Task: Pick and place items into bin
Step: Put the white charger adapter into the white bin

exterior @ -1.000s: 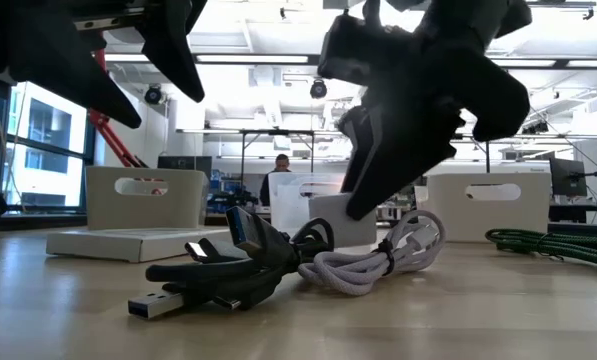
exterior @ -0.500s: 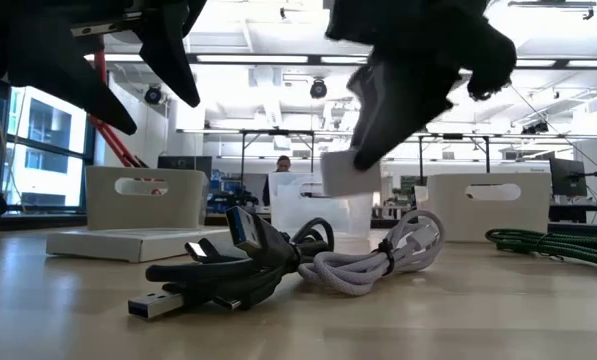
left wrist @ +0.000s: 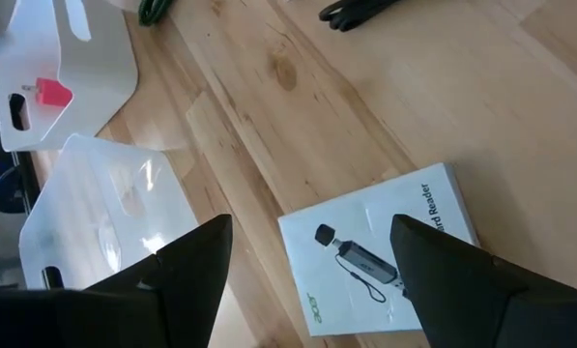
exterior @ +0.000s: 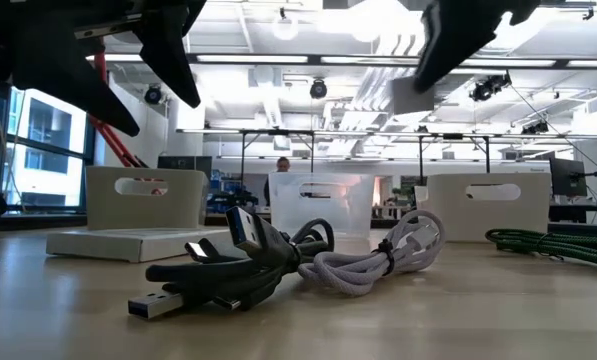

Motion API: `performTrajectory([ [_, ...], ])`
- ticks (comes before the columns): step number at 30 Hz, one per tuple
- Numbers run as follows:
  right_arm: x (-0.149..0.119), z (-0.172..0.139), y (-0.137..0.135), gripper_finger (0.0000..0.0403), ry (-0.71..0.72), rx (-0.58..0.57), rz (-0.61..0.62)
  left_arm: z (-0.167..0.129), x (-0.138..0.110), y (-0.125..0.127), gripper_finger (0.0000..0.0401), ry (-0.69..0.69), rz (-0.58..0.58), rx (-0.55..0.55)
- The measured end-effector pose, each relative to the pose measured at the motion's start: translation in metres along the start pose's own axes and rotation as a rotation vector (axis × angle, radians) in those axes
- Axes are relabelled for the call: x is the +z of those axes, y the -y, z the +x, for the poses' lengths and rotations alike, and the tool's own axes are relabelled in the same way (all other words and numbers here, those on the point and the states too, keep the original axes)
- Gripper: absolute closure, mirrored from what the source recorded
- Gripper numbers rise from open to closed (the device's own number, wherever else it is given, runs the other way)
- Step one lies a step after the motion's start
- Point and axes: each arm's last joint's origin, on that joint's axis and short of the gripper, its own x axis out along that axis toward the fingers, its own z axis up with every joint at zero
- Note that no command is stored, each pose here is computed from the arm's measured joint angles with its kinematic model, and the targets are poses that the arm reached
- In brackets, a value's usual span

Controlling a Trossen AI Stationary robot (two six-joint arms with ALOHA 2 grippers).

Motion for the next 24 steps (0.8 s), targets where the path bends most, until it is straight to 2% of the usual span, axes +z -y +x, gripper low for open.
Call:
performTrajectory([
  [4,-0.017,-0.015,0.015,0.0273,-0.055,-0.098,0.057,0.0,0.0,0.0,0.013,-0.002,0.0,0.005],
  [8,-0.039,-0.017,0.025,0.0273,-0.109,-0.166,0.112,0.0,0.0,0.0,0.013,-0.003,-0.001,0.012],
  [17,-0.085,0.01,0.031,0.0273,-0.149,-0.229,0.169,0.0,0.0,-0.001,0.013,-0.001,-0.004,0.02],
  [24,-0.112,0.036,0.041,0.0273,-0.123,-0.319,0.228,0.0,0.0,-0.002,0.013,-0.008,-0.005,0.045],
])
